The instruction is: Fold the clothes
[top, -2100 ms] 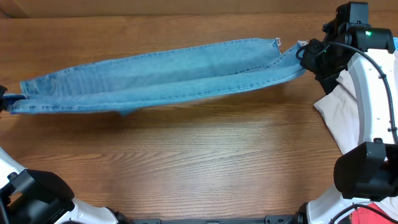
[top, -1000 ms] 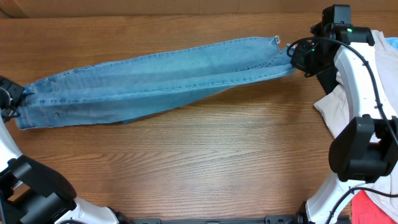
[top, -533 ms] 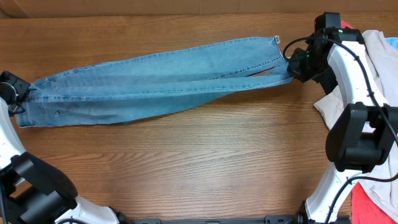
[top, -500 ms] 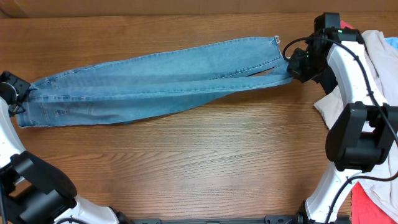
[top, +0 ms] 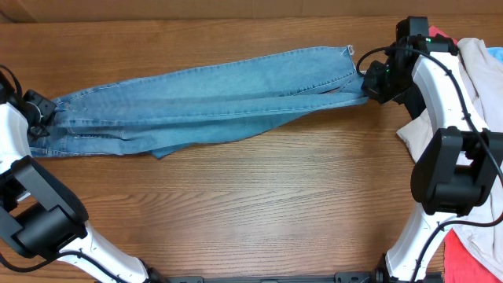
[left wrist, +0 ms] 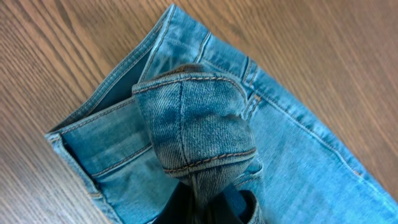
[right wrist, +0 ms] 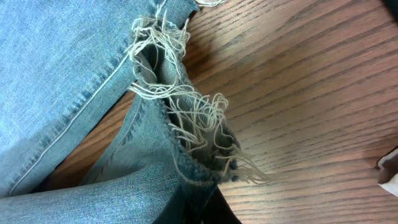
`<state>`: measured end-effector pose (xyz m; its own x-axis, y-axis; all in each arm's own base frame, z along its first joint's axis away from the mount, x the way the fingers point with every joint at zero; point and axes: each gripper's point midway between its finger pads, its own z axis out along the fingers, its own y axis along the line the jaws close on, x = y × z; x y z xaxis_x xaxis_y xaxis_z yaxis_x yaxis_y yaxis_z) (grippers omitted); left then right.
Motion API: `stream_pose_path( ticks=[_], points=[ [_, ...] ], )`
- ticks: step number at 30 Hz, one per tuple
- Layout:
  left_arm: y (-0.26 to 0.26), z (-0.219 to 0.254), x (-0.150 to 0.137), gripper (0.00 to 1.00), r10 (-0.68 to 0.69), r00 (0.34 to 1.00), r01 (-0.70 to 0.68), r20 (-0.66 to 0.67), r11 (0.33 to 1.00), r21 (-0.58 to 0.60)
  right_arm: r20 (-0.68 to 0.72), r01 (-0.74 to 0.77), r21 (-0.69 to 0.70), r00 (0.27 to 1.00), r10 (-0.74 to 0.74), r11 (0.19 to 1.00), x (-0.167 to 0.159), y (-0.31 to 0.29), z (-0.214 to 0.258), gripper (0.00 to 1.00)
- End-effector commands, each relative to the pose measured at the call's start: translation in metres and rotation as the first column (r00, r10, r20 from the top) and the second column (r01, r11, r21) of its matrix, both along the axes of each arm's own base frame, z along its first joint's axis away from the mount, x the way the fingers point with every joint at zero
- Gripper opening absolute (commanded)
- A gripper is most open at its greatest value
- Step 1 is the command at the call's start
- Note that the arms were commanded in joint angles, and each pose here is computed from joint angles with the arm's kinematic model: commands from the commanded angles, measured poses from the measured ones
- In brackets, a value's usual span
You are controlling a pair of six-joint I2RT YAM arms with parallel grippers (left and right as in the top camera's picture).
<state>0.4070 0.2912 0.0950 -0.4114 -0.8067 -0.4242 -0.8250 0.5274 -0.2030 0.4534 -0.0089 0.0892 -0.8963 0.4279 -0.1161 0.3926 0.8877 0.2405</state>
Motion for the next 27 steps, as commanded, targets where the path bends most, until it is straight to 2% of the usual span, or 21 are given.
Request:
stream_pose_path(
  ticks=[1, 9, 15, 16, 17, 18, 19, 20, 23, 27],
  points=[
    [0.019, 0.002, -0.004, 0.04, 0.093, 0.996, -0.093, 0.007, 0.995, 0.042, 0.036, 0.037, -0.056, 0.999, -0.035, 0.998, 0.01, -0.02, 0.008, 0.04],
    [0.019, 0.002, -0.005, 0.04, 0.119, 0.993, -0.119, 0.014, 0.992, 0.029, 0.06, 0.027, -0.058, 0.998, -0.023, 0.998, 0.016, -0.015, 0.009, 0.04],
    [0.026, 0.009, 0.003, 0.04, 0.16, 0.984, -0.163, 0.072, 0.986, 0.03, 0.061, 0.023, -0.058, 0.998, -0.02, 0.998, 0.016, -0.013, 0.01, 0.04],
    [0.028, 0.012, 0.006, 0.1, 0.159, 0.984, -0.162, 0.085, 0.986, 0.035, 0.061, 0.024, -0.058, 0.998, -0.02, 0.998, 0.016, -0.013, 0.01, 0.04],
    [0.029, 0.015, 0.009, 0.29, 0.153, 0.983, -0.158, 0.099, 0.987, 0.038, 0.061, 0.023, -0.058, 0.998, -0.02, 0.998, 0.016, -0.013, 0.01, 0.04],
    [0.029, 0.017, 0.011, 0.59, 0.14, 0.984, -0.145, 0.108, 0.989, 0.04, 0.059, 0.023, -0.058, 0.998, -0.02, 0.998, 0.016, -0.013, 0.009, 0.04],
    [0.028, 0.021, 0.016, 0.85, 0.106, 0.987, -0.112, 0.118, 0.993, 0.046, 0.057, 0.023, -0.058, 0.998, -0.02, 0.998, 0.015, -0.013, 0.009, 0.04],
    [0.026, 0.024, 0.019, 1.0, 0.068, 0.99, -0.075, 0.124, 0.996, 0.053, 0.056, 0.023, -0.058, 0.998, -0.02, 0.998, 0.015, -0.013, 0.009, 0.04],
    [0.02, 0.033, 0.025, 1.0, -0.017, 0.992, 0.01, 0.125, 0.998, 0.055, 0.049, 0.023, -0.057, 0.999, -0.02, 0.998, 0.013, -0.013, 0.009, 0.04],
    [-0.005, 0.023, 0.011, 1.0, -0.077, 0.996, 0.079, 0.05, 0.996, -0.044, 0.043, 0.022, -0.057, 0.999, -0.02, 0.998, 0.012, -0.013, 0.008, 0.04]
  ],
)
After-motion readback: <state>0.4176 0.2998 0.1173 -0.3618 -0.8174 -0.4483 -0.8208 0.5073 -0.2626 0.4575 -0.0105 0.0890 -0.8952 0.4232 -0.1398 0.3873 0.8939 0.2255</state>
